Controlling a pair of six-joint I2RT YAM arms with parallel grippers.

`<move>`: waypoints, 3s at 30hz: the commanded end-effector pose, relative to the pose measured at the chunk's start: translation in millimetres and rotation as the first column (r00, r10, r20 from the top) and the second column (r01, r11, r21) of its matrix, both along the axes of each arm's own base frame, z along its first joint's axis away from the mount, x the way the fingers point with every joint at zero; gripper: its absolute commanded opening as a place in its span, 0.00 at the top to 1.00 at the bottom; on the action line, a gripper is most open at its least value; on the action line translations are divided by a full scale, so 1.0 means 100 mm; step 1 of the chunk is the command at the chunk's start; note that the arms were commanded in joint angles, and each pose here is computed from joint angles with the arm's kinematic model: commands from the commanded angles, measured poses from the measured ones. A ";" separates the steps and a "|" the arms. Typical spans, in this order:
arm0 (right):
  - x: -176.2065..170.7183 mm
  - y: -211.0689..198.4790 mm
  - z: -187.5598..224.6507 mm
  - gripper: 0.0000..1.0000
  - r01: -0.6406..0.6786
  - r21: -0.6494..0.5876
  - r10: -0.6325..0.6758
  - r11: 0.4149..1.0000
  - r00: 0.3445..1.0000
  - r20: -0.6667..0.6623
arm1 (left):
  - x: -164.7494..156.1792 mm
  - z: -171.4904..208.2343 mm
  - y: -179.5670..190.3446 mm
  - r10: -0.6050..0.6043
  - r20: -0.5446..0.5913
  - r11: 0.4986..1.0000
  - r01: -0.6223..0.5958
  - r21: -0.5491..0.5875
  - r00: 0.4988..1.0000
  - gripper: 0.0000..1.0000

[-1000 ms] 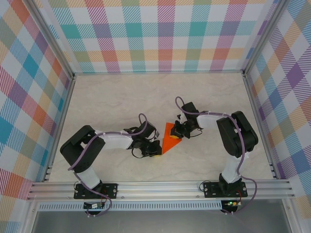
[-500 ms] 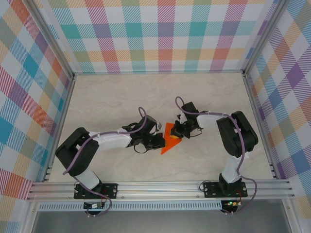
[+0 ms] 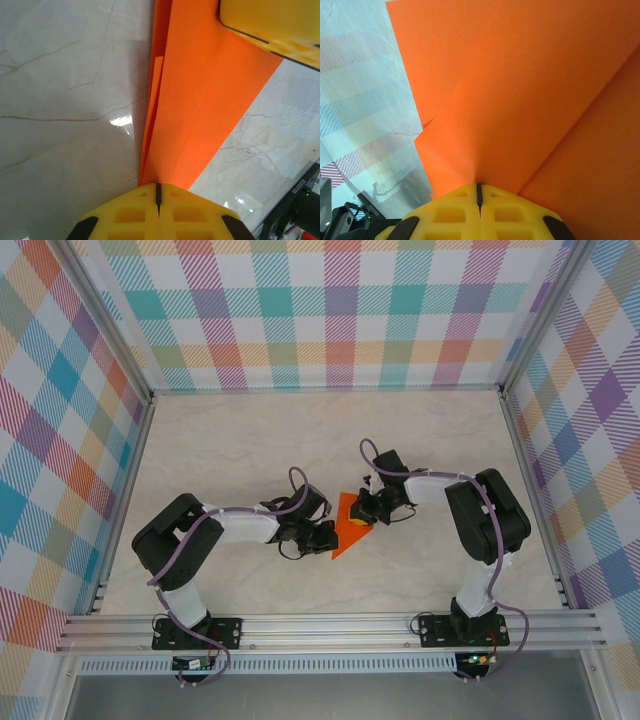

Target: Fold a paper plane with a square sheet of paper (pick it up from the middle)

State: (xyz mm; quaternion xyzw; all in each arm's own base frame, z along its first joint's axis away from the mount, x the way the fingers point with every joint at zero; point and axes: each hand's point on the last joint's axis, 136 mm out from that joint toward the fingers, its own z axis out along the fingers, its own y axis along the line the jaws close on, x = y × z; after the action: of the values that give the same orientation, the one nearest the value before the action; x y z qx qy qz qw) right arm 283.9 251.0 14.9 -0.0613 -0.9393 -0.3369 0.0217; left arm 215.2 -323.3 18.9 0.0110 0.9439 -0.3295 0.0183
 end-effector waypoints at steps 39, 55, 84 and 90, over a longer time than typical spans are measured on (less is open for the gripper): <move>0.20 -0.11 -0.24 1.00 -0.085 -0.069 0.094 0.994 0.986 0.139 | -0.54 -0.56 0.64 0.003 -0.201 0.947 0.062 0.314 0.980 1.00; 1.04 -0.61 0.06 1.00 0.095 -0.008 -0.091 0.995 0.969 0.229 | -0.55 -0.55 0.64 -0.007 -0.195 0.949 0.068 0.308 0.981 1.00; 0.41 -0.20 -0.11 1.00 -0.050 0.008 0.048 0.999 0.980 0.191 | -0.43 -0.42 0.47 -0.024 -0.164 0.964 0.066 0.258 0.986 1.00; 0.85 -0.56 -0.20 1.00 0.067 -0.028 -0.060 0.997 0.980 0.188 | -0.43 -0.41 0.46 -0.033 -0.163 0.965 0.074 0.253 0.986 1.00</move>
State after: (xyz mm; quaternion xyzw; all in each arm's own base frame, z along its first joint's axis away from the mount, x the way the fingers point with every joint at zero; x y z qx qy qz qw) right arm 339.0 227.3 15.3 -0.0323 -0.9233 -0.3797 -0.0477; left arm 211.8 -317.8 16.5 0.0201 0.9539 -0.2995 0.0066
